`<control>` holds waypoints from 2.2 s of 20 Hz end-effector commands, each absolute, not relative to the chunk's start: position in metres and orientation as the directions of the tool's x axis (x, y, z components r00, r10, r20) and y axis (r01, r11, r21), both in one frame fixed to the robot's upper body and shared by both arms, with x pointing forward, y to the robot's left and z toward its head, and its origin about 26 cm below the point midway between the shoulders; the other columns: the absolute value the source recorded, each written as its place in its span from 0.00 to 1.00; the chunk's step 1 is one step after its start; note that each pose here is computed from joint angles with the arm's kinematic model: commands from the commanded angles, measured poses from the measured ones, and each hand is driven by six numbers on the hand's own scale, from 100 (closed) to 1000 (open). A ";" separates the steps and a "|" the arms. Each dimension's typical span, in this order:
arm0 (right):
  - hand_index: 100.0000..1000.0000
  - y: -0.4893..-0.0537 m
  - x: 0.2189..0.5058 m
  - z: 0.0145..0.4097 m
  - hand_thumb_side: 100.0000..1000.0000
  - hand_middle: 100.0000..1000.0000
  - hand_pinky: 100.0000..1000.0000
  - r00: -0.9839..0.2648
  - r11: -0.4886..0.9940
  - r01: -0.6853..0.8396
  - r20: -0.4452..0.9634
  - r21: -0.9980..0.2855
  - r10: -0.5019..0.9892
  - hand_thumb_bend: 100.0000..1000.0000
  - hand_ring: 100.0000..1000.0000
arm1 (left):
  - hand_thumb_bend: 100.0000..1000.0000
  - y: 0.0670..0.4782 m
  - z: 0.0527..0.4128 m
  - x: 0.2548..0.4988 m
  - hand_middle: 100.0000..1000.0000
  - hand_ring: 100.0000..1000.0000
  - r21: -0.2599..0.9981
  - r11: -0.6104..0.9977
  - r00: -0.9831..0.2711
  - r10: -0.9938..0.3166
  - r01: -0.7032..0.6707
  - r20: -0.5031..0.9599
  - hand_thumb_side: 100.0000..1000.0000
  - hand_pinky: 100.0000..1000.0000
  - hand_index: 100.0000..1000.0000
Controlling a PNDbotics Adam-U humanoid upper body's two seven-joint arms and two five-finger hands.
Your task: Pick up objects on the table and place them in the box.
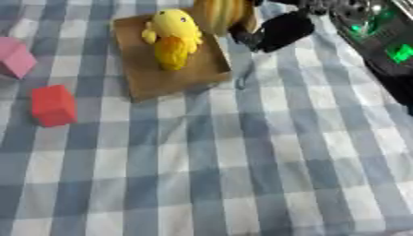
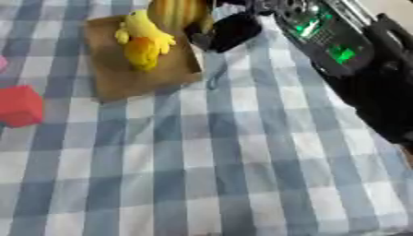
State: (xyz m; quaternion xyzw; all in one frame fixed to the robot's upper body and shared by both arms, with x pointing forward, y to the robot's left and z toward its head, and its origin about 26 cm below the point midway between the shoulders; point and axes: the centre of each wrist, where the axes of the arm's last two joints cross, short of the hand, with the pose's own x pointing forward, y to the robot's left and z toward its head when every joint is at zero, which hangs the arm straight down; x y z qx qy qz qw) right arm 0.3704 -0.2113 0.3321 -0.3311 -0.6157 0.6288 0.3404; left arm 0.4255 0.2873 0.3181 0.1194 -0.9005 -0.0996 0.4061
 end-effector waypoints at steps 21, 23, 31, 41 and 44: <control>0.72 -0.197 0.454 0.297 0.23 0.62 0.77 -0.491 -0.179 -0.050 -0.132 -0.983 0.861 0.05 0.77 | 0.46 0.280 0.342 0.419 0.79 0.90 0.290 0.948 -0.693 -0.298 -0.132 0.657 0.75 0.90 0.93; 0.71 -0.200 0.455 0.297 0.22 0.62 0.77 -0.485 -0.185 -0.048 -0.139 -0.982 0.864 0.05 0.77 | 0.46 0.281 0.342 0.419 0.79 0.90 0.289 0.948 -0.691 -0.298 -0.134 0.658 0.75 0.90 0.93; 0.81 -0.208 0.451 0.298 0.19 0.70 0.80 -0.486 -0.203 -0.056 -0.151 -0.978 0.861 0.18 0.81 | 0.46 0.283 0.339 0.419 0.79 0.90 0.289 0.947 -0.684 -0.301 -0.137 0.664 0.75 0.90 0.93; 0.89 -0.216 0.441 0.306 0.21 0.81 0.88 -0.502 -0.298 -0.123 -0.200 -0.947 0.842 0.40 0.91 | 0.46 0.286 0.335 0.420 0.79 0.90 0.289 0.947 -0.675 -0.306 -0.142 0.671 0.75 0.90 0.93; 0.89 -0.217 0.441 0.305 0.21 0.81 0.88 -0.505 -0.302 -0.136 -0.196 -0.944 0.840 0.41 0.91 | 0.46 0.285 0.335 0.420 0.79 0.90 0.290 0.947 -0.675 -0.306 -0.140 0.671 0.75 0.90 0.93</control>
